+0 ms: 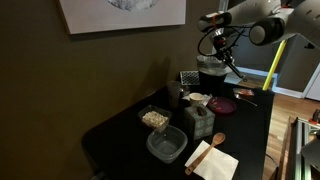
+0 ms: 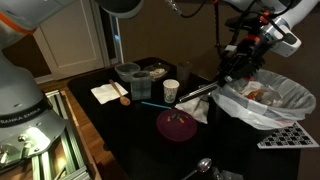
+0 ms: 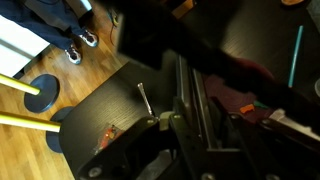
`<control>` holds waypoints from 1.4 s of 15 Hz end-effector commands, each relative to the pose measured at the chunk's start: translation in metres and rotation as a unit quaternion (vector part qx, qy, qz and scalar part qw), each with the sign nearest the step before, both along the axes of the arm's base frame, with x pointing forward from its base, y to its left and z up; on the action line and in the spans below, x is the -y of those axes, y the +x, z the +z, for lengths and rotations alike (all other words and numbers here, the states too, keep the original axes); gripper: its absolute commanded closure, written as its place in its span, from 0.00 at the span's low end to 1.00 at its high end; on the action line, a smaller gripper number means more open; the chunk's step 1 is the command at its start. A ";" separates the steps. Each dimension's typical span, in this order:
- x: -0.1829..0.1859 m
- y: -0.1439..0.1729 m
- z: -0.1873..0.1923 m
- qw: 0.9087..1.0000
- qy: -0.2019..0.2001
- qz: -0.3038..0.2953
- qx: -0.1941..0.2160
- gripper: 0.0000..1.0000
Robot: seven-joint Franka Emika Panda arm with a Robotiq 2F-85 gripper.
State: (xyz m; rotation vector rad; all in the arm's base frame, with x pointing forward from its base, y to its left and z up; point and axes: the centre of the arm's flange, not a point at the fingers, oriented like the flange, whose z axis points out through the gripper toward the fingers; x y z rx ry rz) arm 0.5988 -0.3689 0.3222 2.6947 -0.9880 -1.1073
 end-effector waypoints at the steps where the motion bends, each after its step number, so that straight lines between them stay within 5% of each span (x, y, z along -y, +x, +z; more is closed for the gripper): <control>1: 0.023 0.037 -0.001 1.000 -0.001 -0.002 -0.010 0.90; 4: 0.022 0.038 -0.003 1.000 -0.004 -0.004 -0.012 0.95; 5: 0.022 0.038 -0.003 1.000 -0.006 -0.005 -0.013 0.90; 7: 0.022 0.040 -0.003 1.000 -0.009 -0.006 -0.015 0.63; 10: 0.022 0.041 -0.005 1.000 -0.014 -0.006 -0.018 0.53; 11: 0.022 0.042 -0.006 1.000 -0.015 -0.006 -0.018 0.79; 12: 0.022 0.042 -0.008 1.000 -0.018 -0.006 -0.018 0.72; 14: 0.022 0.042 -0.008 1.000 -0.018 -0.007 -0.024 0.95; 21: 0.012 0.037 0.004 1.000 -0.025 -0.009 -0.016 0.94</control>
